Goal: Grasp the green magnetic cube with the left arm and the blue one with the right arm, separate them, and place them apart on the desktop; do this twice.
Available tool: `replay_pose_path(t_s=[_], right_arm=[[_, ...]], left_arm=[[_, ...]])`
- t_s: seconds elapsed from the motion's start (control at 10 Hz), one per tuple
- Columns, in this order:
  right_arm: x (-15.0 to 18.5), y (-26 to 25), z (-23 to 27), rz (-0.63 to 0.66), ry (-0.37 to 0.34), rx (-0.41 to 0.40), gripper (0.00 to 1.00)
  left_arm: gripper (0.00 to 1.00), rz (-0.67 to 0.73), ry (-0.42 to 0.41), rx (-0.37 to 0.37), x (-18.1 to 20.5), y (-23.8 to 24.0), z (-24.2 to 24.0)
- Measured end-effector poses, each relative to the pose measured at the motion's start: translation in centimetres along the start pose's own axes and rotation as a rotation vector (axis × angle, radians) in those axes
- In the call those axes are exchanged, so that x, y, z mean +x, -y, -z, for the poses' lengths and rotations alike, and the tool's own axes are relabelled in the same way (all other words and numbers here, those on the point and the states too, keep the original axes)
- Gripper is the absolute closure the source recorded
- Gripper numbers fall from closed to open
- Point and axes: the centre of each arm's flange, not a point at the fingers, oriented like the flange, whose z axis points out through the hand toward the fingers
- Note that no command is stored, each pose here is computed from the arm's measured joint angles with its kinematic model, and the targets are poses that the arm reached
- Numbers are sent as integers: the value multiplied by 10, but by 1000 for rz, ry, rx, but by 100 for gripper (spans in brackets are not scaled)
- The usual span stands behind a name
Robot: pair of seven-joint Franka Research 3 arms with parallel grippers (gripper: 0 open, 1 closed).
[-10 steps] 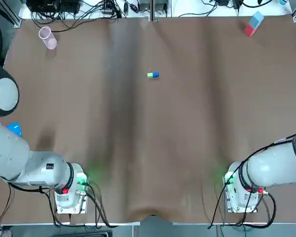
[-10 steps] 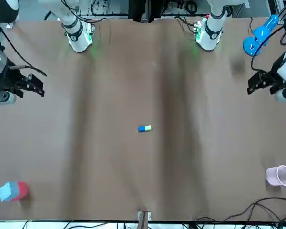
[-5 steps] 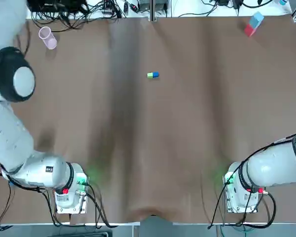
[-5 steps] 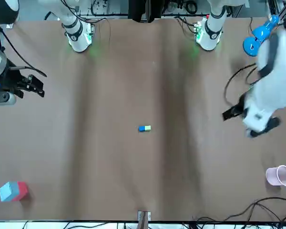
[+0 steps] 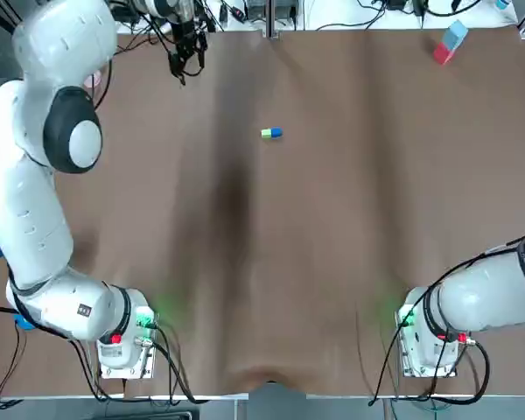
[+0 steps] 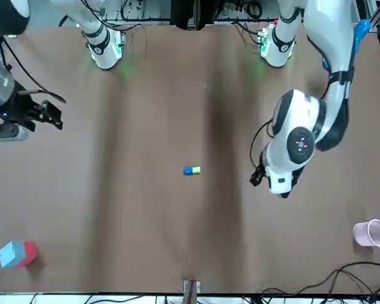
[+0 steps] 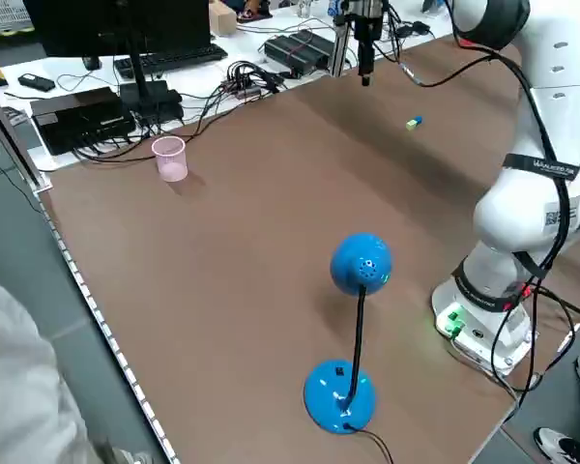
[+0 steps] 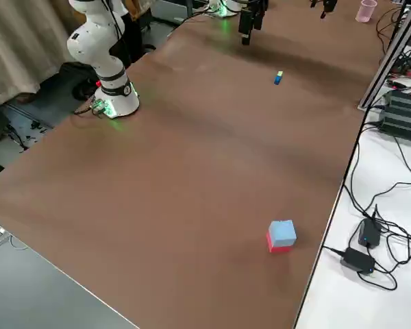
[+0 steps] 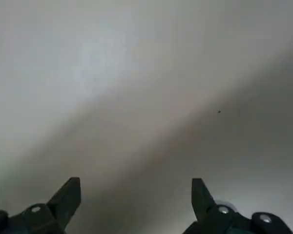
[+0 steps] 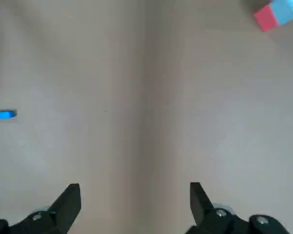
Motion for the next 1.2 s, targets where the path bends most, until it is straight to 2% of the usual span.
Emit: replay_pose_path(t_s=[0.1, 0.3, 0.5, 0.7, 1.0, 1.2], right_arm=[[3, 18, -8, -41, 7, -2, 1], [8, 66, -30, -218, 23, -11, 1], [19, 113, -59, -388, -3, -3, 1], [31, 158, -97, -513, -36, 19, 2], [37, 232, -172, -768, -47, 39, 1], [37, 260, -221, -938, -63, 74, 1]], left_arm=[[0, 93, 0, -9, -12, -9, -14], [0, 248, 3, -32, -44, -27, -50], [0, 336, 75, -40, -78, -42, -84], [0, 446, 157, -116, -96, -59, -106], [4, 501, 200, -177, -132, -74, -141], [13, 500, 203, -186, -145, -77, -159]])
